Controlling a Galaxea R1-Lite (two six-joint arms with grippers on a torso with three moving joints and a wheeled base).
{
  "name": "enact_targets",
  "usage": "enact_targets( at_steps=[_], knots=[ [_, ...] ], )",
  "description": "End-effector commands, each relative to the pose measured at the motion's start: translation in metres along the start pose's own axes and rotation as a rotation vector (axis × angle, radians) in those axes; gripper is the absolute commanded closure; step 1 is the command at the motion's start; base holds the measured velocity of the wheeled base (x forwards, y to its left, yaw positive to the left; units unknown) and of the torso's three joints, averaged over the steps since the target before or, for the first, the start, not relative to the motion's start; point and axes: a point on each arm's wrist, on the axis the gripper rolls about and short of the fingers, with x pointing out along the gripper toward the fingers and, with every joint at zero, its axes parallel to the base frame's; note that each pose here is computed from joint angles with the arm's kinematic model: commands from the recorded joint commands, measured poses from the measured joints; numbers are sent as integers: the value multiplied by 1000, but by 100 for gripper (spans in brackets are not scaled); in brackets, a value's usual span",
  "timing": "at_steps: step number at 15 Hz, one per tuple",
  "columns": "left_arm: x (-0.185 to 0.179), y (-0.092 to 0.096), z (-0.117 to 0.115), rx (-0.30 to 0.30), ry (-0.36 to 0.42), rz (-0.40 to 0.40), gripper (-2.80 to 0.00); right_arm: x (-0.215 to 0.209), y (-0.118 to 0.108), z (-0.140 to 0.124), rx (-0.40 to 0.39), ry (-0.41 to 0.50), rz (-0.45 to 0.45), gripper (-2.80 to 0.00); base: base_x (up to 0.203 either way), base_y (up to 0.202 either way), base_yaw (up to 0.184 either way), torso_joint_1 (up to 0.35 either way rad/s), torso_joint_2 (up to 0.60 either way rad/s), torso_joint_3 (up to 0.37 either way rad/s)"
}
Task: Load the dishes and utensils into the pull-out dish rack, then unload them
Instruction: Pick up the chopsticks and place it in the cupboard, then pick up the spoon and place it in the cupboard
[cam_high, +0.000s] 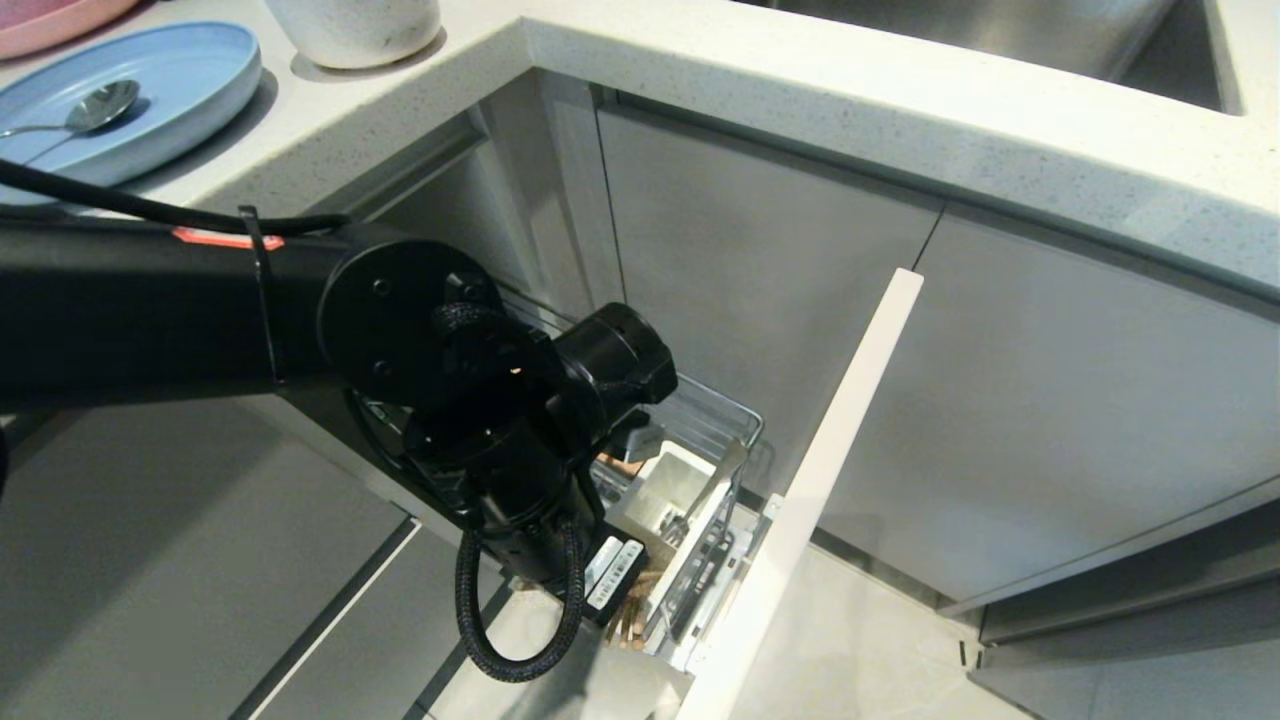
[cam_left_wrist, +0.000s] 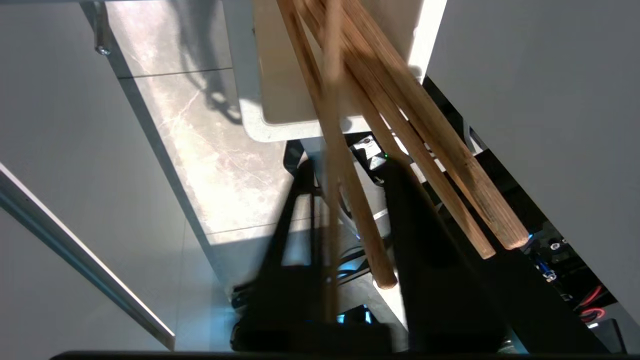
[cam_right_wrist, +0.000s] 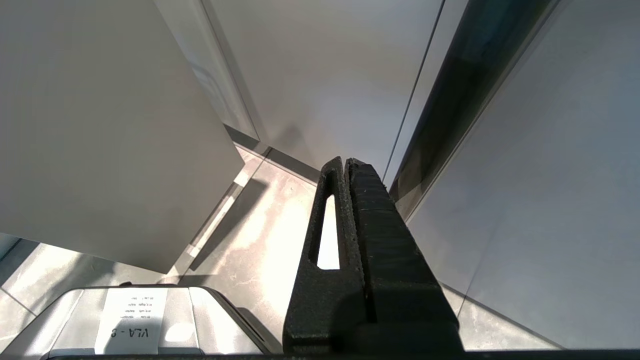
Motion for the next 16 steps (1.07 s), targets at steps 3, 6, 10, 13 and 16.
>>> enact_targets(
  at_steps=[3,6,10,13,16],
  knots=[
    [-5,1,-2,-3,-10,-1,-280,0,0,0,0,-4,0,0,0,0,0,0,0,0],
    [-12,2,-4,-7,-30,-3,-280,0,0,0,0,-4,1,0,0,0,0,0,0,0],
    [-38,7,-14,-17,-103,-12,-280,0,0,-1,0,-3,2,0,0,0,0,0,0,0],
    [-62,12,-25,-27,-174,-20,-280,0,0,-1,0,-3,2,0,0,0,0,0,0,0],
    [-89,18,-40,-40,-264,-34,-280,0,0,-1,0,-3,-1,0,0,0,0,0,0,0]
  ],
)
